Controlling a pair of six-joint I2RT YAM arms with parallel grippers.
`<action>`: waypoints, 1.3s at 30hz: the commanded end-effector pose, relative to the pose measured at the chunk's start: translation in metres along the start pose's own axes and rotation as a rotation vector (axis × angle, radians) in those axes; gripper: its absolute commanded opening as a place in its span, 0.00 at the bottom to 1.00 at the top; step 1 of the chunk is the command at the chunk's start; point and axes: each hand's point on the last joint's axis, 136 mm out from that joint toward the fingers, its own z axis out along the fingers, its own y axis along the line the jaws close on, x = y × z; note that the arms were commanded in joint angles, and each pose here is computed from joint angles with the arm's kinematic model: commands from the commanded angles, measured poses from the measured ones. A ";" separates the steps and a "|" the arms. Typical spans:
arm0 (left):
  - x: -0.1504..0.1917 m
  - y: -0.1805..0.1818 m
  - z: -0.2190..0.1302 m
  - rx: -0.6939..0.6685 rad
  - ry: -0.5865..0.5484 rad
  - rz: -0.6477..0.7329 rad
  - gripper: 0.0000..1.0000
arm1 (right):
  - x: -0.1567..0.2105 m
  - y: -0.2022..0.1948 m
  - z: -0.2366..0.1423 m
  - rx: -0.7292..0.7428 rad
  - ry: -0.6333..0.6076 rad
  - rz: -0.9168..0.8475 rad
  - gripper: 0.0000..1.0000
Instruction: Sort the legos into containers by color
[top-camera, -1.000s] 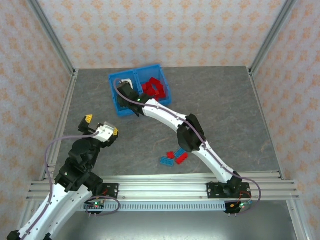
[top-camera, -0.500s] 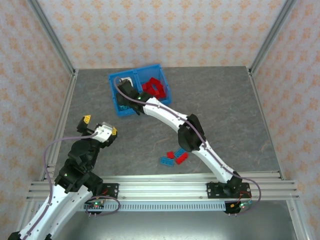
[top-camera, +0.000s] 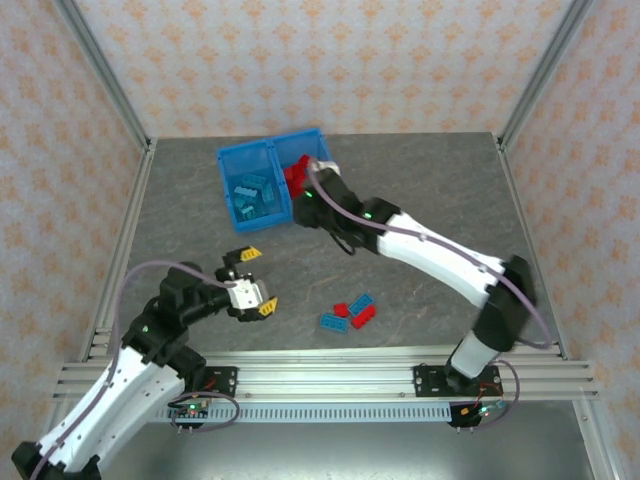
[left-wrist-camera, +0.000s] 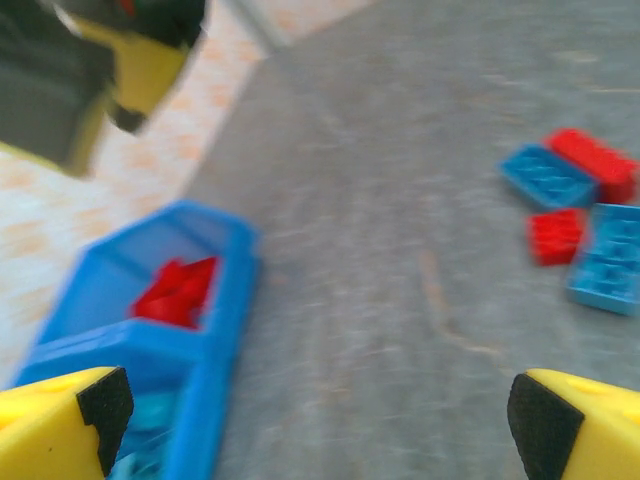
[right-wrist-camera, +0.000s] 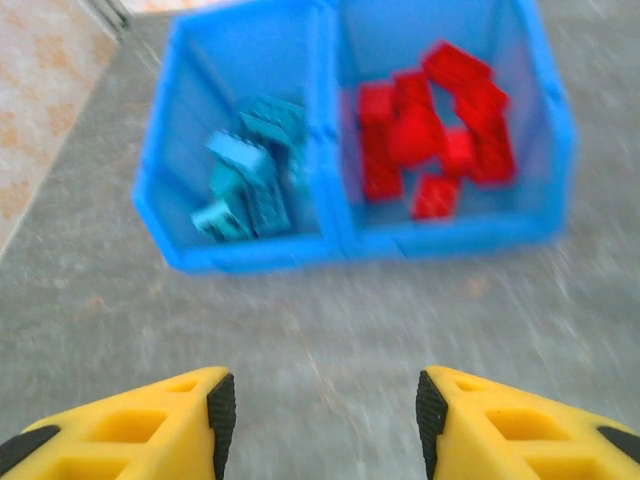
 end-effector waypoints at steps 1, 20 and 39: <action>-0.026 -0.034 -0.001 0.242 -0.126 0.047 1.00 | 0.052 -0.056 -0.022 0.152 0.092 0.202 0.53; -0.005 -0.074 0.014 0.430 -0.031 0.089 1.00 | 0.259 -0.104 -0.040 0.270 0.608 0.633 0.82; -0.001 -0.075 0.014 0.409 -0.020 0.105 1.00 | 0.291 -0.133 -0.036 0.425 0.647 0.555 0.22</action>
